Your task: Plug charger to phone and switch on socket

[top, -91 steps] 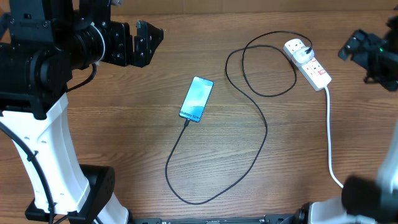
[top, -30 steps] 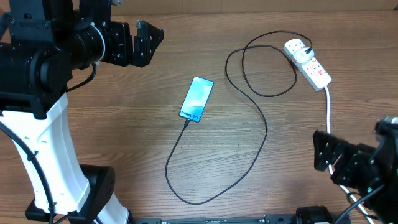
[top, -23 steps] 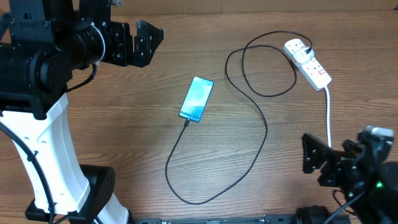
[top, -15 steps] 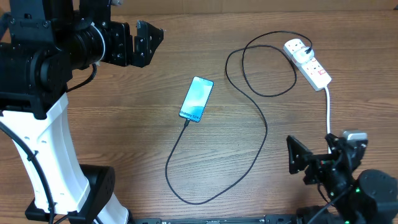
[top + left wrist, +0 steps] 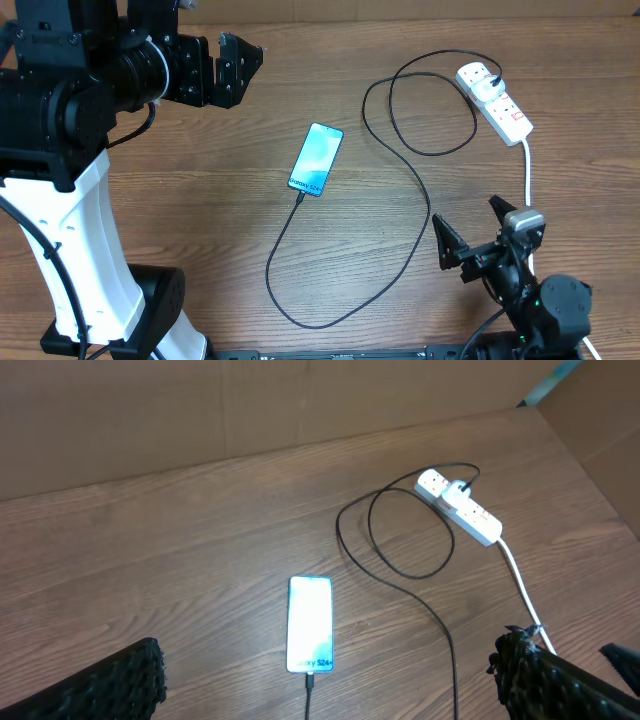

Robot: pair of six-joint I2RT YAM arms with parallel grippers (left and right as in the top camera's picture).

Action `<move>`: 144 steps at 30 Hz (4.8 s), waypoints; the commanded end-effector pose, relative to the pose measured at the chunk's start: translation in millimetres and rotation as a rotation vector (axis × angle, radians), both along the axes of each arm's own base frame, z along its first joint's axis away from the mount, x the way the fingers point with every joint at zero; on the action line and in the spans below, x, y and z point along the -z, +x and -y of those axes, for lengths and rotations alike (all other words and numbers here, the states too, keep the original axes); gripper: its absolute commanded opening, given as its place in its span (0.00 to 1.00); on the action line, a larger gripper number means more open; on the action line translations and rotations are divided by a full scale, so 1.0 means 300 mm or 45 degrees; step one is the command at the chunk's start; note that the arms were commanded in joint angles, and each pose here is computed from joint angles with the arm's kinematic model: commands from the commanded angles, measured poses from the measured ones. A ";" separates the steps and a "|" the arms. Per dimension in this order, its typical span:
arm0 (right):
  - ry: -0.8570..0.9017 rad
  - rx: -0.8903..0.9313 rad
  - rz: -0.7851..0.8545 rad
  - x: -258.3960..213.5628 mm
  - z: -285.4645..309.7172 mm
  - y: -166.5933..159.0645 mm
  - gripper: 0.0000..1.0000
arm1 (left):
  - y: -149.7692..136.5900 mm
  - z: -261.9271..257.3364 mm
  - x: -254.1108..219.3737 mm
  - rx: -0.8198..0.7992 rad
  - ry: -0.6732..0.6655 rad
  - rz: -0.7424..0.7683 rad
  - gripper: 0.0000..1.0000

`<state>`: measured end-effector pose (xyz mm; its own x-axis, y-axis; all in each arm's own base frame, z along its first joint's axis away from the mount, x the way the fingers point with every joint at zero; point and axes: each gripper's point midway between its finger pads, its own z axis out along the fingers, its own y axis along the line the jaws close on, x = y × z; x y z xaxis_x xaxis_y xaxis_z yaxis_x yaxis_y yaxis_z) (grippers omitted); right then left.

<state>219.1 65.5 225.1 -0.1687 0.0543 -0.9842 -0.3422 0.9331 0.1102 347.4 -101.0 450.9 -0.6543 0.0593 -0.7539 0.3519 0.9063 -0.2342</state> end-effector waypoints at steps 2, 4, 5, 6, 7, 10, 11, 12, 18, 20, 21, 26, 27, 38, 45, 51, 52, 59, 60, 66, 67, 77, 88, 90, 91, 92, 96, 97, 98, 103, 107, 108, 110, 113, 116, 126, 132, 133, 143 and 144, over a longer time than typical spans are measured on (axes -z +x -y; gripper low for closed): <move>-0.002 -0.055 0.103 0.010 -0.024 -0.004 1.00 | 0.011 0.009 0.012 0.000 0.001 -0.014 1.00; 0.002 -0.064 0.155 0.011 -0.027 -0.003 1.00 | 0.011 0.009 0.012 0.000 0.001 -0.014 1.00; 0.003 -0.063 0.170 0.016 -0.027 -0.003 1.00 | 0.011 0.009 0.012 0.000 0.001 -0.014 1.00; 0.003 -0.063 0.186 0.020 -0.027 -0.002 1.00 | 0.011 0.009 0.012 0.000 0.001 -0.014 1.00; 0.003 -0.063 0.197 0.023 -0.027 -0.001 1.00 | 0.011 0.009 0.012 0.000 0.001 -0.014 1.00; -0.014 -0.064 0.250 0.032 -0.028 0.010 1.00 | 0.011 0.009 0.012 0.001 0.002 -0.014 1.00; -0.016 -0.064 0.264 0.034 -0.028 0.014 1.00 | 0.011 0.009 0.012 0.000 0.001 -0.014 1.00; -0.018 -0.064 0.275 0.038 -0.029 0.017 1.00 | 0.011 0.009 0.012 0.000 0.001 -0.014 1.00; -0.016 -0.063 0.332 0.069 -0.030 0.035 1.00 | 0.011 0.009 0.012 0.001 0.001 -0.014 1.00; -0.017 -0.058 0.344 0.078 -0.028 0.039 1.00 | 0.011 0.009 0.012 0.000 0.001 -0.014 1.00; -0.016 -0.058 0.339 0.080 -0.028 0.039 1.00 | 0.011 0.009 0.012 0.000 0.001 -0.014 1.00; -0.098 -0.056 0.336 0.101 -0.026 0.042 1.00 | 0.011 0.009 0.012 0.001 0.002 -0.014 1.00; -0.123 -0.058 0.322 0.116 -0.026 0.043 1.00 | 0.011 0.009 0.012 0.000 0.001 -0.014 1.00; -0.156 0.056 0.234 0.171 0.025 0.064 1.00 | 0.011 0.009 0.012 0.000 0.001 -0.014 1.00; -0.121 0.167 0.199 0.179 0.072 0.076 1.00 | 0.011 0.009 0.012 0.000 0.001 -0.014 1.00; -0.127 0.219 0.191 0.183 0.094 0.081 1.00 | 0.011 0.009 0.012 0.000 0.001 -0.014 1.00; -0.128 0.219 0.190 0.183 0.095 0.081 1.00 | 0.011 0.009 0.012 0.000 0.001 -0.014 1.00; -0.141 0.259 0.189 0.185 0.113 0.084 1.00 | 0.011 0.009 0.012 0.000 0.001 -0.014 1.00; -0.142 0.274 0.186 0.186 0.120 0.085 1.00 | 0.011 0.009 0.012 0.000 0.001 -0.014 1.00; -0.138 0.281 0.183 0.187 0.123 0.085 1.00 | 0.011 0.009 0.012 0.000 0.001 -0.014 1.00; -0.138 0.281 0.183 0.187 0.123 0.085 1.00 | 0.011 0.009 0.012 0.001 0.002 -0.014 1.00; -0.051 0.311 0.159 0.187 0.132 0.087 1.00 | 0.011 0.009 0.012 0.000 0.001 -0.014 1.00; -0.081 0.308 0.167 0.187 0.132 0.087 1.00 | 0.011 0.009 0.012 0.000 0.001 -0.014 1.00; -0.090 0.308 0.169 0.187 0.132 0.087 1.00 | 0.011 0.009 0.012 0.000 0.001 -0.014 1.00; -0.090 0.307 0.169 0.187 0.132 0.087 1.00 | 0.011 0.009 0.012 0.001 0.001 -0.014 1.00; -0.089 0.306 0.169 0.187 0.132 0.087 1.00 | 0.011 0.009 0.012 0.000 0.001 -0.014 1.00; -0.083 0.303 0.173 0.184 0.130 0.086 1.00 | 0.011 0.009 0.012 0.001 0.001 -0.014 1.00; -0.083 0.303 0.173 0.184 0.130 0.086 1.00 | 0.011 0.009 0.012 0.000 0.001 -0.014 1.00; -0.083 0.304 0.173 0.184 0.130 0.086 1.00 | 0.011 0.009 0.012 0.001 0.001 -0.014 1.00; -0.083 0.304 0.172 0.184 0.130 0.086 1.00 | 0.011 0.009 0.012 0.000 0.001 -0.014 1.00; -0.083 0.304 0.172 0.184 0.130 0.086 1.00 | 0.011 0.009 0.012 0.000 0.001 -0.014 1.00; -0.083 0.303 0.172 0.184 0.130 0.086 1.00 | 0.011 0.009 0.012 0.000 0.001 -0.014 1.00; -0.083 0.304 0.173 0.184 0.130 0.086 1.00 | 0.011 0.009 0.012 0.000 0.001 -0.014 1.00; -0.083 0.303 0.172 0.184 0.130 0.086 1.00 | 0.011 0.009 0.012 0.000 0.001 -0.014 1.00; -0.083 0.303 0.172 0.184 0.130 0.086 1.00 | 0.011 0.009 0.012 0.000 0.001 -0.014 1.00; -0.083 0.303 0.173 0.184 0.130 0.086 1.00 | 0.012 0.006 0.012 0.000 0.011 -0.010 1.00; -0.083 0.303 0.172 0.184 0.130 0.086 1.00 | 0.021 -0.022 0.017 -0.042 0.063 0.002 1.00; -0.083 0.303 0.172 0.184 0.130 0.086 1.00 | 0.020 -0.018 0.019 -0.038 0.055 -0.004 1.00; -0.083 0.304 0.172 0.184 0.130 0.086 1.00 | 0.039 -0.033 0.196 -0.068 0.098 -0.152 1.00; -0.083 0.304 0.172 0.184 0.130 0.086 1.00 | 0.038 -0.032 0.200 -0.068 0.094 -0.128 1.00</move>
